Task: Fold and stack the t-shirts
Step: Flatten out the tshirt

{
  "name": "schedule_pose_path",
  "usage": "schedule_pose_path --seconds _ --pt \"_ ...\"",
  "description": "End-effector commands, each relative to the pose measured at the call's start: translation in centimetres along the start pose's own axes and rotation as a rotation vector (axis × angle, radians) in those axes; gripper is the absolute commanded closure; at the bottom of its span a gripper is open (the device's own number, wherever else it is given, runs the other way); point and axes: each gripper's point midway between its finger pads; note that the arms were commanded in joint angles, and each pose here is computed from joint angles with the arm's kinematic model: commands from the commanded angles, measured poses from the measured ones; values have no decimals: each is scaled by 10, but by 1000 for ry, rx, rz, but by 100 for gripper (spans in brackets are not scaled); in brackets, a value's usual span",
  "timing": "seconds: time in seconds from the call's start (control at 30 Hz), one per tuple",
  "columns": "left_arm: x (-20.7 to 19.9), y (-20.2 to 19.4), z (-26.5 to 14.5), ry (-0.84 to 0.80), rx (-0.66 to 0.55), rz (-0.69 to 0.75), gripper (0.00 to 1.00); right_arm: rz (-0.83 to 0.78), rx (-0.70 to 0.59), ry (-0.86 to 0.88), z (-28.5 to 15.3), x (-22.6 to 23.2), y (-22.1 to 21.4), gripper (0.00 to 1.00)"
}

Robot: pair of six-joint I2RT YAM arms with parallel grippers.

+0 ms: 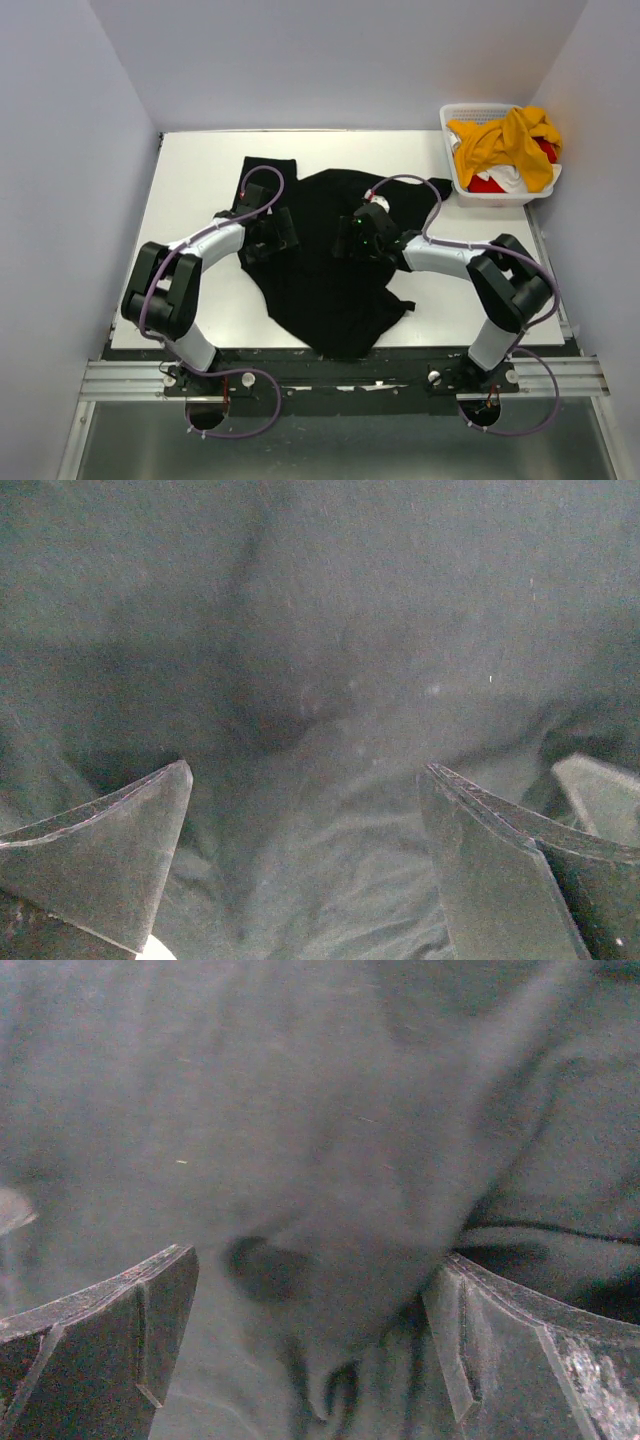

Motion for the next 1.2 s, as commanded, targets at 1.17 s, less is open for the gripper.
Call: schedule_pose_path --seconds 1.17 --pt "-168 -203 -99 -416 123 777 3 -65 -137 -417 -3 -45 115 0"
Point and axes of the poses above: each gripper's point midway between its finger pads, its own z axis out along the fingers, its own x axis along the line the jaws close on, y = z × x, and after that the axes turned 2 degrees about z, right-handed
